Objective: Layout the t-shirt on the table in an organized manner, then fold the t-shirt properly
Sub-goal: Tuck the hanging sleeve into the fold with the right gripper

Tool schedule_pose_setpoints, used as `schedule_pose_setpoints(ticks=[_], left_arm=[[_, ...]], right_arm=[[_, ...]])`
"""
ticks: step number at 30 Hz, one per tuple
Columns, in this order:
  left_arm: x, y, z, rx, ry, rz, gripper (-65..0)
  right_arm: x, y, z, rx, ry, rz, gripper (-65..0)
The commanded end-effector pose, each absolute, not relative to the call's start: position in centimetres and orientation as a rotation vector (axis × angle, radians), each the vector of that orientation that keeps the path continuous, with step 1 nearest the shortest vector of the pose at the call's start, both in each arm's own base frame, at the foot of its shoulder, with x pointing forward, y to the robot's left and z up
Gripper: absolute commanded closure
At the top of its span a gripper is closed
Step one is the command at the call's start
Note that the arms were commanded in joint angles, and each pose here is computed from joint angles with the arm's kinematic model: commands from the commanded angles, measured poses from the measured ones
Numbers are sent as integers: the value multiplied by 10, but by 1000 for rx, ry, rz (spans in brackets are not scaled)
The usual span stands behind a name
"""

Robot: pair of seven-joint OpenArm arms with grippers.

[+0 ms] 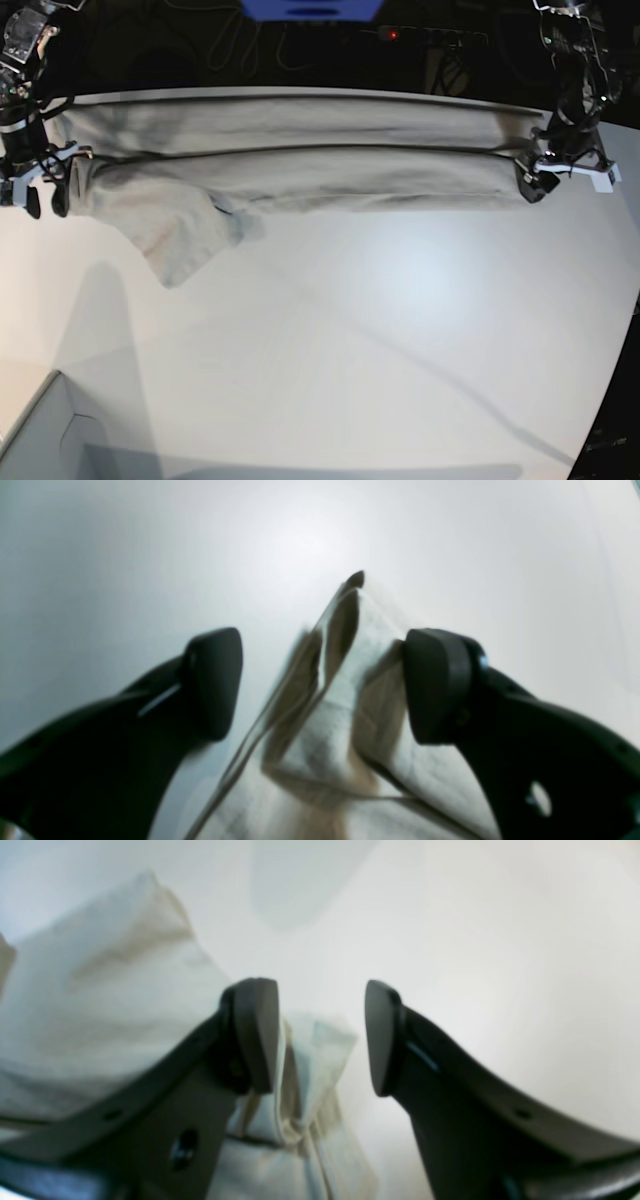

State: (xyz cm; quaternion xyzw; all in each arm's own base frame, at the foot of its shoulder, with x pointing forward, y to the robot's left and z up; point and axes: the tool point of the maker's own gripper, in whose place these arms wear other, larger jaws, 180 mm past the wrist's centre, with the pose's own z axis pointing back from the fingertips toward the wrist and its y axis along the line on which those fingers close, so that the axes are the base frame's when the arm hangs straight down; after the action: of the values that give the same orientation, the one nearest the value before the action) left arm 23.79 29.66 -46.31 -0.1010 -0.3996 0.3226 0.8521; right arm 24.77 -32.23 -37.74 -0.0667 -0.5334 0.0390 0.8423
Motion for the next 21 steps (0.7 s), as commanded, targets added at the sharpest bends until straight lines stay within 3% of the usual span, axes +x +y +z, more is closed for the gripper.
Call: schedule_pose_setpoints(ticks=[1,6,11,21], left_arm=[[232,296,-468,-207,-799,677,-491],[231,296,-468,-204,-798,675,-491],[231,296,-469,-203,-797,674,-491],[232,298,-468,-204,-801,680,-491]], right_arm=[[256,-325,-357,-156,-1193,98,-285],[288,-299,-355,-103,-1194,154,-294],[337,-254,-373,-24,-1036,300,-350],[378,-216,-432,146,-853,312,-352]])
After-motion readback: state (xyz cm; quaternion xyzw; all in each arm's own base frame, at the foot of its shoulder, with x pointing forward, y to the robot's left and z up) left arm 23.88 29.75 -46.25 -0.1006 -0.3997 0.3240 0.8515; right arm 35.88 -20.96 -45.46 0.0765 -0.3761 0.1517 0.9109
